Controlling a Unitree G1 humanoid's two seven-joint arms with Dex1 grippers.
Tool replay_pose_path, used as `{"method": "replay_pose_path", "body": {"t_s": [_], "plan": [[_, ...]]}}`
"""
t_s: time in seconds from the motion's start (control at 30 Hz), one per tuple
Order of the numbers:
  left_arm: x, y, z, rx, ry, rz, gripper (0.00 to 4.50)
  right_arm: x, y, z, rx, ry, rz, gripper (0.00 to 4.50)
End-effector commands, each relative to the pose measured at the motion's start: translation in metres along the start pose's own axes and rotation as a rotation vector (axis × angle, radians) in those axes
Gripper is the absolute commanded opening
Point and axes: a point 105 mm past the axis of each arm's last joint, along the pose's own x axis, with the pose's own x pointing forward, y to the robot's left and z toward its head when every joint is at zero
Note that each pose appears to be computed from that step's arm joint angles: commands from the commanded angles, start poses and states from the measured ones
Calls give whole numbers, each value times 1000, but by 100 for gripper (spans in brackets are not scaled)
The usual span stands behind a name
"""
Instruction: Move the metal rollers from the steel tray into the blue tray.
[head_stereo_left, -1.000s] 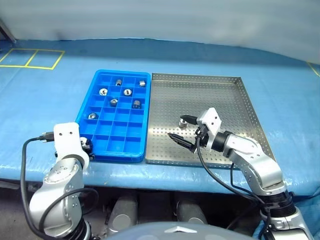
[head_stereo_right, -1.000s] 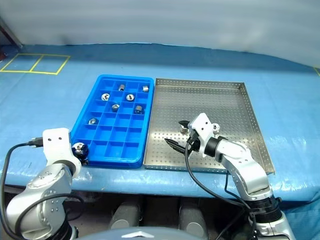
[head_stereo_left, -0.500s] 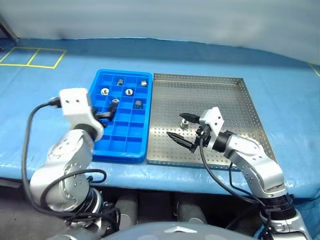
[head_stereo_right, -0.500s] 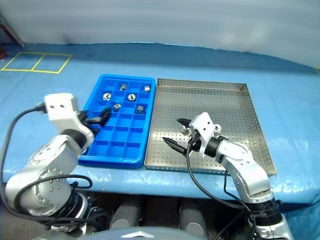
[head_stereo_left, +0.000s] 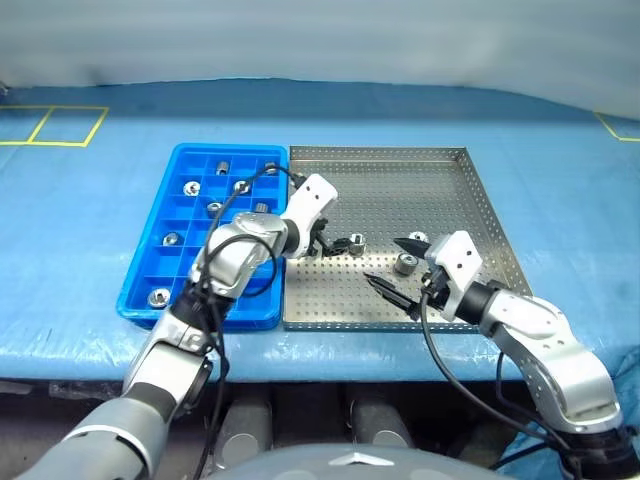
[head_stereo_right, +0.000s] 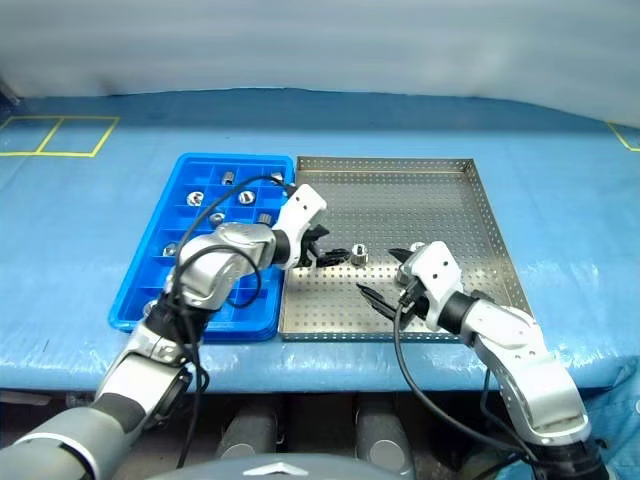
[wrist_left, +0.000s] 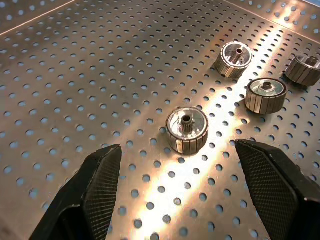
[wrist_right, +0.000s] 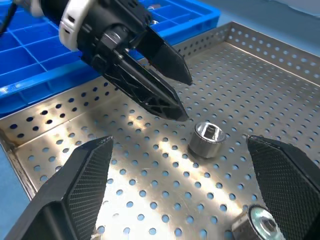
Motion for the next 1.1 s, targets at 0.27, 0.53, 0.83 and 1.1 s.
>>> {"method": "replay_pose_path", "body": {"t_s": [0.27, 0.53, 0.83, 1.1], "plan": [[35, 16, -10, 115, 101, 52, 394, -12, 6, 8, -9, -26, -75, 450], [25, 29, -16, 149, 109, 106, 273, -10, 0, 7, -17, -22, -92, 450], [13, 27, -15, 142, 81, 96, 181, 8, 2, 11, -38, -42, -23, 450], [-38, 37, 22, 20, -130, 169, 181, 20, 13, 15, -31, -67, 45, 450]]}}
